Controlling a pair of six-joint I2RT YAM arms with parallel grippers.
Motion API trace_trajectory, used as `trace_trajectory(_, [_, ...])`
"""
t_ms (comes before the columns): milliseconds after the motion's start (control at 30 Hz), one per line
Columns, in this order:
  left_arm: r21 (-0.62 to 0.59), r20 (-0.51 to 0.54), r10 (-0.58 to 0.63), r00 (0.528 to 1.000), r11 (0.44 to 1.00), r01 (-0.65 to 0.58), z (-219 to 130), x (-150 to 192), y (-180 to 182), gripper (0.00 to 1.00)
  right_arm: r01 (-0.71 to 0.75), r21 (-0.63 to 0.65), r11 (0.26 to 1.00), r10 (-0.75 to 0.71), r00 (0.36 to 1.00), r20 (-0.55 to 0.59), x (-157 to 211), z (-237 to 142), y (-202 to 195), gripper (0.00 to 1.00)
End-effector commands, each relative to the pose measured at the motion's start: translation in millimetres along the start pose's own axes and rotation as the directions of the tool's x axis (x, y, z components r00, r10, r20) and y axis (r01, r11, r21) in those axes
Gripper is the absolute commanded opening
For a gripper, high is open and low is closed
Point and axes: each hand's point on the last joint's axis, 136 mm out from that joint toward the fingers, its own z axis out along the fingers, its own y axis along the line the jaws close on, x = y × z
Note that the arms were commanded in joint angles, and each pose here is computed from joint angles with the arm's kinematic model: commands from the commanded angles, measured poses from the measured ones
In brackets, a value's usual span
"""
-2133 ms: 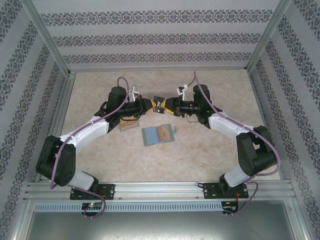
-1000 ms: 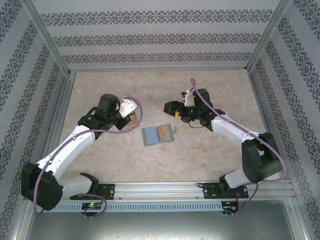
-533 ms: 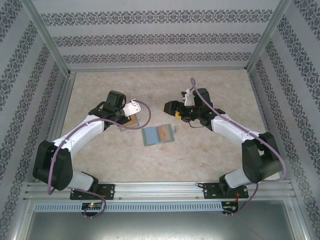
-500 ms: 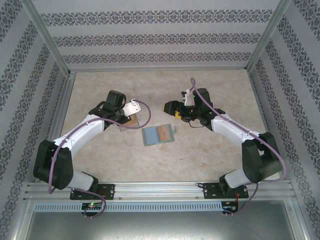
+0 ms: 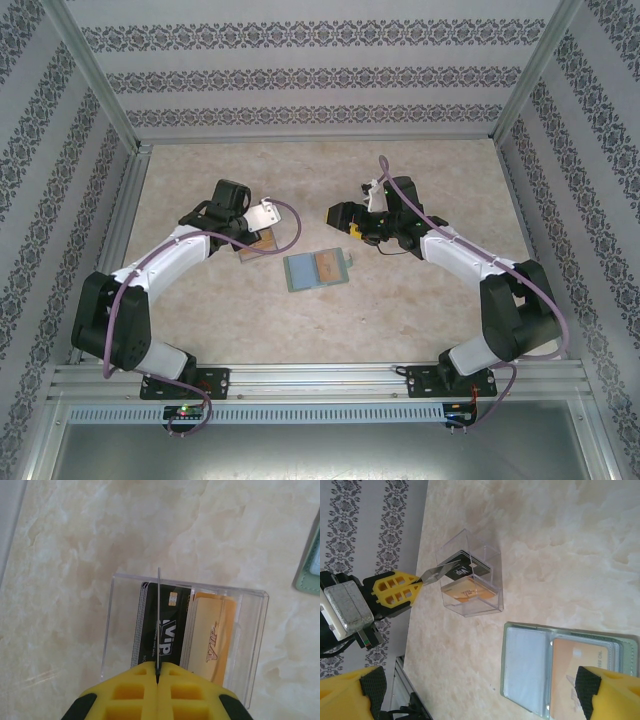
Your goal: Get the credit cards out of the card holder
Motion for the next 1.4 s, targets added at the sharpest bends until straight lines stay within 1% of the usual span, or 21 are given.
trace_trajectory(0, [0.019, -0.010, 0.011, 1.000, 1.000, -0.011, 8.8, 7.2, -2.4, 0.00, 0.031, -0.022, 0.999, -0.031, 1.000, 0.003, -8.0, 0.5, 10.0, 0.98])
trace_trajectory(200, [0.035, -0.029, 0.005, 1.000, 0.999, -0.004, 15.8, 11.8, -5.6, 0.00, 0.028, -0.019, 0.999, -0.028, 1.000, -0.001, -6.8, 0.7, 7.5, 0.98])
trace_trajectory(500, [0.018, -0.077, -0.007, 0.997, 1.000, 0.009, 31.5, 20.7, -0.9, 0.00, 0.024, -0.021, 0.999, -0.024, 1.000, -0.006, -6.2, 1.1, 6.5, 0.98])
trace_trajectory(600, [0.020, -0.082, -0.019, 0.996, 1.000, 0.021, 34.9, 21.2, -0.1, 0.04, 0.024, -0.023, 0.999, -0.024, 1.000, -0.007, -6.0, 0.8, 6.4, 0.98])
trace_trajectory(667, [0.019, -0.088, -0.024, 0.996, 1.000, 0.025, 36.4, 22.5, 0.6, 0.09, 0.022, -0.023, 0.999, -0.023, 1.000, -0.007, -6.1, 0.6, 6.0, 0.98])
trace_trajectory(800, [0.012, -0.094, -0.034, 0.995, 0.999, 0.035, 39.6, 22.7, 2.9, 0.12, 0.019, -0.023, 1.000, -0.019, 1.000, -0.011, -5.2, 1.1, 4.3, 0.98])
trace_trajectory(1067, [-0.027, -0.128, -0.055, 0.990, 0.998, 0.052, 47.3, 26.9, 14.0, 0.13, 0.017, -0.028, 0.999, -0.018, 1.000, -0.015, -5.3, 1.6, 5.3, 0.98])
trace_trajectory(1300, [-0.057, -0.110, -0.075, 0.991, 0.996, 0.070, 38.9, 20.2, 25.1, 0.15, 0.015, -0.031, 0.999, -0.016, 1.000, -0.021, -5.1, 2.7, 4.5, 0.98])
trace_trajectory(1367, [-0.060, -0.096, -0.083, 0.992, 0.995, 0.078, 34.6, 17.3, 27.0, 0.17, 0.014, -0.033, 0.999, -0.014, 1.000, -0.023, -5.6, 3.6, 4.6, 0.98])
